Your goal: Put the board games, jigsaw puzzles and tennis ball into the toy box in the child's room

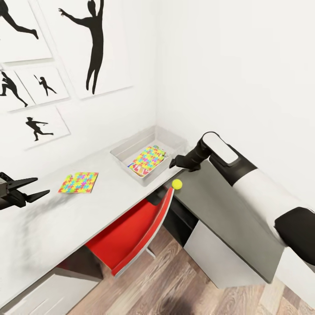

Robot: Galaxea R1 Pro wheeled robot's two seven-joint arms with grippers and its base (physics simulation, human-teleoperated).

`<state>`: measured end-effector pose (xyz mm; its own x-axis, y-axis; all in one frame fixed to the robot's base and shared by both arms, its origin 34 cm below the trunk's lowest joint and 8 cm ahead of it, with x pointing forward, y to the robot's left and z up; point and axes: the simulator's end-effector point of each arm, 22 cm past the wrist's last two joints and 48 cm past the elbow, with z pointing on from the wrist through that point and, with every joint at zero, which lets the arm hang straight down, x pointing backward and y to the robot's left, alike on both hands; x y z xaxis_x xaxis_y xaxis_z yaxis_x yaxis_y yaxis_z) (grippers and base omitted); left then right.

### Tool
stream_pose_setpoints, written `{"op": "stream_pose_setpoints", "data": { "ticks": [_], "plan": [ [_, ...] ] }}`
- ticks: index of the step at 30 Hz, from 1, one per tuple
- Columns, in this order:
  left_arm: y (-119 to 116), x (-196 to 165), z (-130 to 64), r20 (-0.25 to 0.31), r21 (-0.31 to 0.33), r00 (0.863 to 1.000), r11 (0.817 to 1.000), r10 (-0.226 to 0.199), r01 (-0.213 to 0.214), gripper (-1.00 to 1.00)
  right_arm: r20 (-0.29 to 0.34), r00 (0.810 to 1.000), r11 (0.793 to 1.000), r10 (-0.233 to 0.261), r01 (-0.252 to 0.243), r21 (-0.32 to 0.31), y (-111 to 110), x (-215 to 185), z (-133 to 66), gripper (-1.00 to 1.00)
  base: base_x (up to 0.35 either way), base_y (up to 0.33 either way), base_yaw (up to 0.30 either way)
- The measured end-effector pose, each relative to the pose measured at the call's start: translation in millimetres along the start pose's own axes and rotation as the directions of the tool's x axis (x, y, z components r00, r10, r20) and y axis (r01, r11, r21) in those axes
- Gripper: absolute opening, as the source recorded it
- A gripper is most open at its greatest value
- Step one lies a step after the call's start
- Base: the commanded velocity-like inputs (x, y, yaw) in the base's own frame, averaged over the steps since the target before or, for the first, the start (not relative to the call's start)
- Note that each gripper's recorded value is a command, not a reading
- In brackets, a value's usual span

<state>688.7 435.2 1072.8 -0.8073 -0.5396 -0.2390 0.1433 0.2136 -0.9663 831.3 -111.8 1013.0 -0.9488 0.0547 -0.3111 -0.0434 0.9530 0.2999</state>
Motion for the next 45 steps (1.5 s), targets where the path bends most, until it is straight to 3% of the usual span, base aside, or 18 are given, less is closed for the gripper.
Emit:
{"op": "stream_pose_setpoints", "data": {
  "ticks": [13,37,45],
  "plan": [
    [-7.6,-0.2,-0.2,0.001,0.034,1.000,0.999,0.000,0.000,1.00,-0.043,0.999,0.998,0.004,-0.001,0.065,-26.6,13.7,13.5,1.00,-0.018,0.000,0.000],
    [-10.3,0.2,-0.2,-0.001,0.045,1.000,0.999,0.003,-0.003,1.00,-0.073,0.997,0.995,0.035,-0.028,0.091,-42.5,25.0,23.7,1.00,0.000,0.000,0.000],
    [-10.4,-0.2,-0.7,0.000,0.043,1.000,0.999,0.004,-0.004,1.00,-0.064,0.996,0.993,0.054,-0.047,0.106,-61.2,22.0,20.9,1.00,0.000,0.000,0.000]
  ]
}}
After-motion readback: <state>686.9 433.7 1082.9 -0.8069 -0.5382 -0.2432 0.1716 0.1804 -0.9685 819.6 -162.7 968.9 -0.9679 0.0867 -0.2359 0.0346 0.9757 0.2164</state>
